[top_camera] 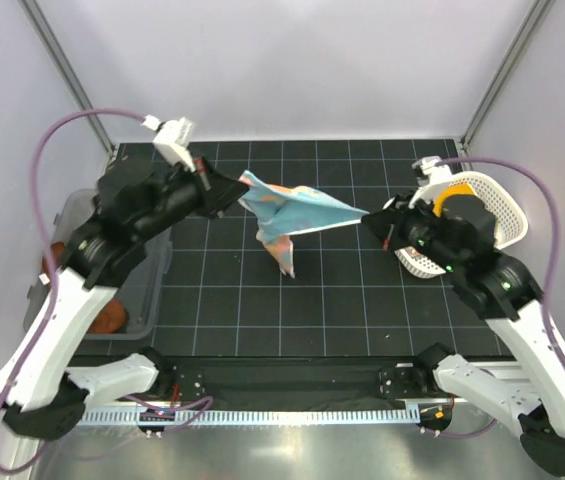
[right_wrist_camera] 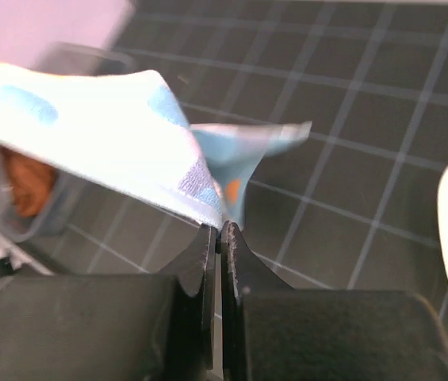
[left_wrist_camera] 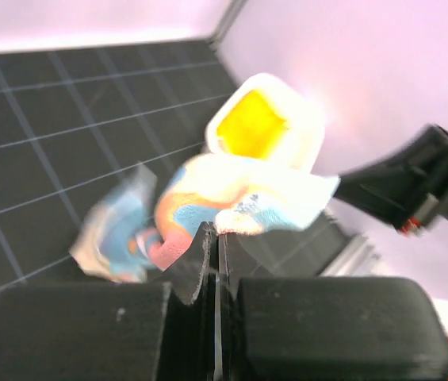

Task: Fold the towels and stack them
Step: Flatten out the crumpled towel

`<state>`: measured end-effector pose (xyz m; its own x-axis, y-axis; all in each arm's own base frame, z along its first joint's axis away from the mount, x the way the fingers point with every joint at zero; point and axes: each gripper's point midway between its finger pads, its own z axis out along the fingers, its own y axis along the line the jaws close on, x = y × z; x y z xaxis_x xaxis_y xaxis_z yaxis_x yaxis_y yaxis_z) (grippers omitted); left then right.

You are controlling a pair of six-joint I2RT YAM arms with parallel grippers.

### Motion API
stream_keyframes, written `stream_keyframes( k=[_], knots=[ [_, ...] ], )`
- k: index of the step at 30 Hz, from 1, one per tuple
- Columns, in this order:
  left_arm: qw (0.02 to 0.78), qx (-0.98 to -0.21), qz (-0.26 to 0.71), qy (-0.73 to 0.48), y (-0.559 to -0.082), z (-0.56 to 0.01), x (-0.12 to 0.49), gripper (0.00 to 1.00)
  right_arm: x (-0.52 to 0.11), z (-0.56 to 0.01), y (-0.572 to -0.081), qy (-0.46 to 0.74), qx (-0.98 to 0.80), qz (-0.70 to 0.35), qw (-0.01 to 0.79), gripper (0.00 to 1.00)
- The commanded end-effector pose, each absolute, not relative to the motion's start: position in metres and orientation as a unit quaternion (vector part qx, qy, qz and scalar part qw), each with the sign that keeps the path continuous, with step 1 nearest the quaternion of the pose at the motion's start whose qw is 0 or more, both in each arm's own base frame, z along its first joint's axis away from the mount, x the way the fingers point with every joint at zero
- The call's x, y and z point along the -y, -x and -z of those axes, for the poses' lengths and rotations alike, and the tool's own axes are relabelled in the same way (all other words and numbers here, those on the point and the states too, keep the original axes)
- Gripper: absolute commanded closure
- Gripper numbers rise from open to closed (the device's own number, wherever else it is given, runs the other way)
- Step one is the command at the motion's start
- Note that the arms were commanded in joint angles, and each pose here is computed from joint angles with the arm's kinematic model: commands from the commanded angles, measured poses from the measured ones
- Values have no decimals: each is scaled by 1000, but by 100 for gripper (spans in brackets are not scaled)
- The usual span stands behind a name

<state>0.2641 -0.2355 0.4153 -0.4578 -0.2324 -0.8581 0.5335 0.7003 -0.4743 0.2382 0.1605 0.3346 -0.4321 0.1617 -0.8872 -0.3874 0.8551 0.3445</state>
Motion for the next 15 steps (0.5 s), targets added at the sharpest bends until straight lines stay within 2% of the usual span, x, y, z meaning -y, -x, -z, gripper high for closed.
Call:
stream_keyframes(
  k=[1,3,6,15],
  knots=[
    [465,-792,389,-67,-241,-387,237,100,-164,-381,-199,142,-756,-312,558,99],
    [471,-779,409,-69,-219,-399,237,100,-168,-398,-176,170,-712,-355,581,99],
    [465,-772,426,-79,-204,-406,244,100,-168,-408,-175,162,-685,-369,607,99],
    [491,-748,438,-92,-194,-453,241,100,-167,-454,-182,173,-670,-354,629,99]
  ],
)
